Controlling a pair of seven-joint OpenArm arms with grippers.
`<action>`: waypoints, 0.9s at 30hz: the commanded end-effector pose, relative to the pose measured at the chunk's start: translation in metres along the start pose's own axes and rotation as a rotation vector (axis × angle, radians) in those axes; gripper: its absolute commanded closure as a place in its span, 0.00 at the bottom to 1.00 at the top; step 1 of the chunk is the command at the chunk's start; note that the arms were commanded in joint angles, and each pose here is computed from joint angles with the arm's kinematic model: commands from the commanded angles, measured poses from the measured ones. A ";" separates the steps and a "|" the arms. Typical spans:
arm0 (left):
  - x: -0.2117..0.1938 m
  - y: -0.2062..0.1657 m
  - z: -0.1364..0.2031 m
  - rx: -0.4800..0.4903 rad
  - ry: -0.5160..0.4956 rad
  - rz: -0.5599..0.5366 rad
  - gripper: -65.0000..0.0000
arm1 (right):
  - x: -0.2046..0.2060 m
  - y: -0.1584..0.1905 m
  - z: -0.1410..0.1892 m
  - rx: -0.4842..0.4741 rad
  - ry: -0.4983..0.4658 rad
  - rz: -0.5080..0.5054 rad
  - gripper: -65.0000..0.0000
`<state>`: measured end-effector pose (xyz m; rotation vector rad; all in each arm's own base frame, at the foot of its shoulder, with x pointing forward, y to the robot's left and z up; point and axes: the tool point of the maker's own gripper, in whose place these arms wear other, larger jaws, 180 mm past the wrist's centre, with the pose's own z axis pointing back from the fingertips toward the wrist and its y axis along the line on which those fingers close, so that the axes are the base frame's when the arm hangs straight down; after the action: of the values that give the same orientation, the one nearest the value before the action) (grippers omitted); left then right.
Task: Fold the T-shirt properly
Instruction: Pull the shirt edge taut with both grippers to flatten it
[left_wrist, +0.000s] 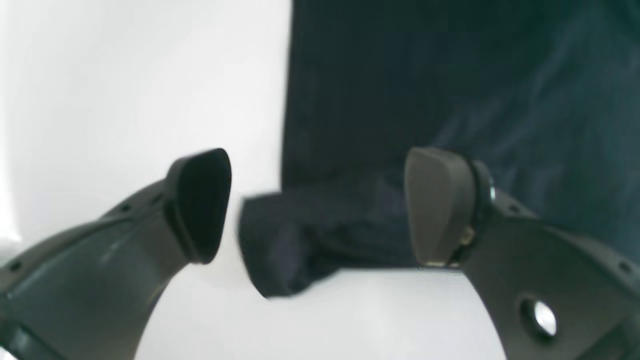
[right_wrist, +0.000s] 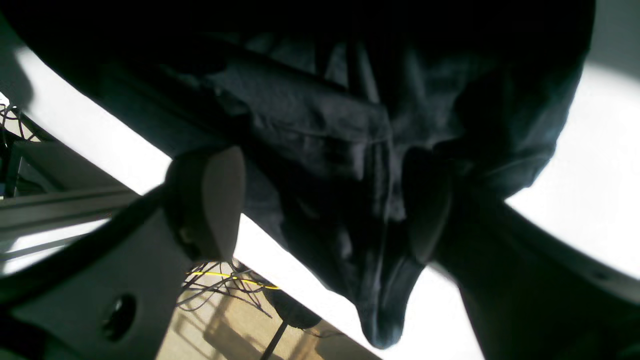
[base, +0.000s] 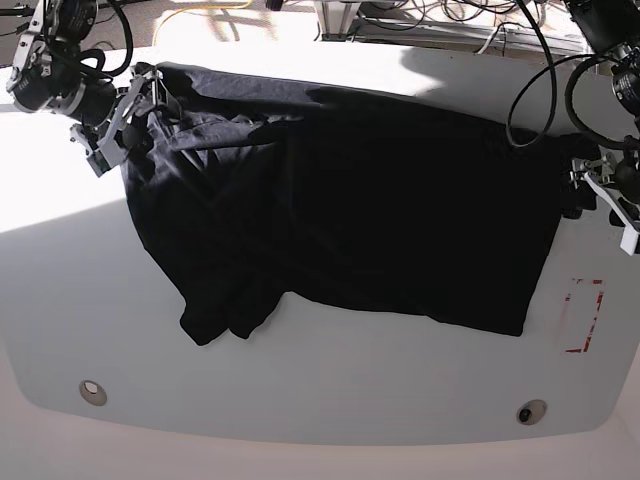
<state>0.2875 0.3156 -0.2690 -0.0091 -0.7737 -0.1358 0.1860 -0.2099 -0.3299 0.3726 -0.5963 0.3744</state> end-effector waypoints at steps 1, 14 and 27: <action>0.016 0.000 0.005 0.005 -0.049 -0.016 0.23 | 0.012 0.005 -0.007 -0.003 -0.049 -0.005 0.40; -0.019 -0.035 -0.026 -0.004 -0.006 0.009 0.48 | -0.022 0.012 -0.049 -0.144 0.172 0.114 0.86; -0.096 -0.013 -0.050 0.076 0.180 0.009 0.54 | -0.063 -0.004 -0.054 -0.218 0.308 0.104 0.86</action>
<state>0.2499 0.3016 -0.3765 0.0529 -0.5777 -0.0964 0.1634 -0.1935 -0.4077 0.0878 -0.3598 0.4480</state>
